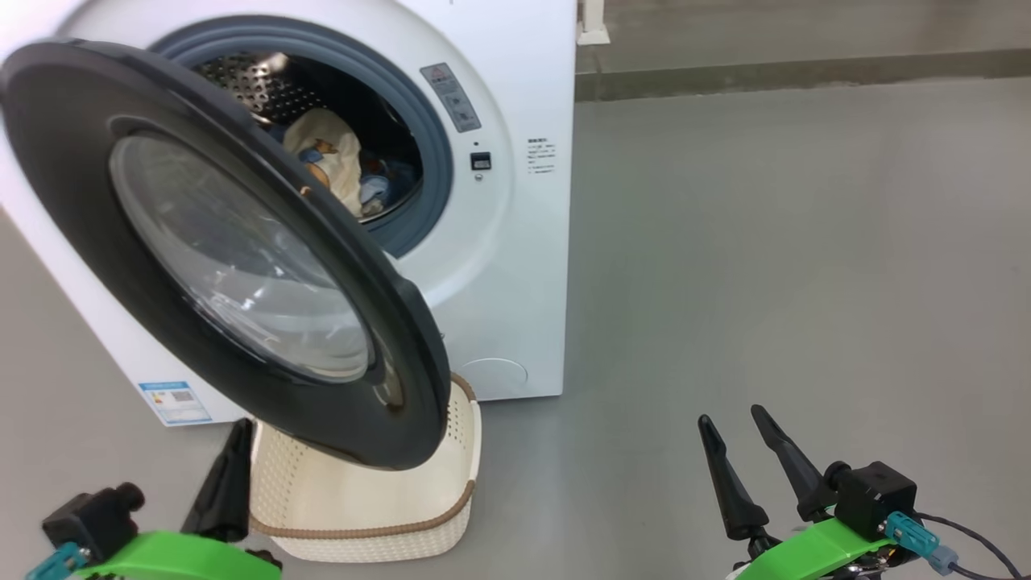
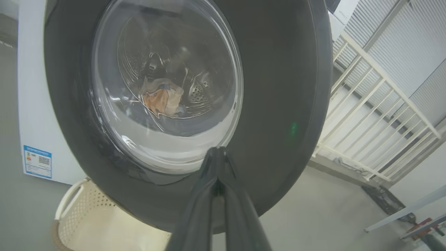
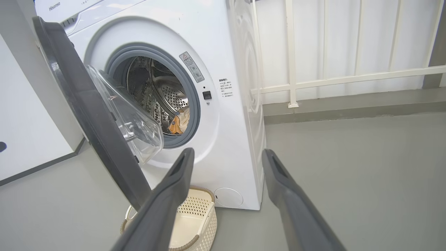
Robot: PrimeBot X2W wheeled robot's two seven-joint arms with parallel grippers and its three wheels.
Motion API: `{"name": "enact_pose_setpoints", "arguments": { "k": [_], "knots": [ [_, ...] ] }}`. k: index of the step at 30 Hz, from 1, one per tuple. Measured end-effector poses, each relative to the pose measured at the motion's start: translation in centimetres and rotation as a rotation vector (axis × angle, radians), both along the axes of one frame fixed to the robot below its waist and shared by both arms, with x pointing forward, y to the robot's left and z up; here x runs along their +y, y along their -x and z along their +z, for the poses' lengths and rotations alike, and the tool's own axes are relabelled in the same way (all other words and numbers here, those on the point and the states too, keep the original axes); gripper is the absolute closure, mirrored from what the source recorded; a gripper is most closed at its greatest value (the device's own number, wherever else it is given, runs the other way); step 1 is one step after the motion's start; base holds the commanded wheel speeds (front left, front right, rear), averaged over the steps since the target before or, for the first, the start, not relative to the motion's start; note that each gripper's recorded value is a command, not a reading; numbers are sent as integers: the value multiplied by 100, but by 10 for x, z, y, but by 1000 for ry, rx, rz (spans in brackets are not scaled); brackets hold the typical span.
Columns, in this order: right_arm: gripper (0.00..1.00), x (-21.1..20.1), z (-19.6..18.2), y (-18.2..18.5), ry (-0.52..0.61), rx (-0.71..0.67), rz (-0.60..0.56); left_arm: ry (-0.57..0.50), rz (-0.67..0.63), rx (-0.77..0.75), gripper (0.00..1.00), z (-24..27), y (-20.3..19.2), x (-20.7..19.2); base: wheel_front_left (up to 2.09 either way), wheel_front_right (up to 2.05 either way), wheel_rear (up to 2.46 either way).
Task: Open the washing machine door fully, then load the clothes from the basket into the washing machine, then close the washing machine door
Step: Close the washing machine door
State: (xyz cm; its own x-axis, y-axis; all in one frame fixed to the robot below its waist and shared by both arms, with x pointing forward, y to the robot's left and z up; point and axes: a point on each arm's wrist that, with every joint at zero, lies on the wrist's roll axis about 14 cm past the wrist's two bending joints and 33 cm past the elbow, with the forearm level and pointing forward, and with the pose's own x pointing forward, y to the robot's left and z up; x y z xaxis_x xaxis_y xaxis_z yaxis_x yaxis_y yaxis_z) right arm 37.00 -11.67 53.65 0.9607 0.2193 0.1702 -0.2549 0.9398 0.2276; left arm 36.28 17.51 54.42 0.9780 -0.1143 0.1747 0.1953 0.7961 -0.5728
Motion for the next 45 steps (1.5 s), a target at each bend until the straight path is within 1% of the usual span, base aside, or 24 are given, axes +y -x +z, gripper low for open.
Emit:
{"name": "enact_pose_setpoints", "arguments": {
  "k": [3,6,9,13,14,15,16,45],
  "knots": [
    [0,4,0,0,0,-1,13,-132,67,-38,100,4,4,13,0,0,0],
    [0,7,-1,1,0,3,21,-230,115,-66,100,8,10,18,0,0,0],
    [0,9,0,1,0,0,26,-273,131,-43,100,-3,19,15,0,0,0],
    [0,10,1,1,-2,-2,28,-321,120,-9,100,-17,29,9,0,0,0],
    [0,10,1,1,-1,-2,29,-326,112,-1,76,-20,30,7,0,0,0],
    [0,10,1,1,-2,-2,29,-334,100,3,27,-22,31,3,0,0,0],
    [0,10,1,1,-2,-3,30,-340,92,4,0,-23,32,1,0,0,0],
    [0,11,1,2,-10,-2,31,-346,64,24,0,-31,33,-6,0,0,0]
  ]
}}
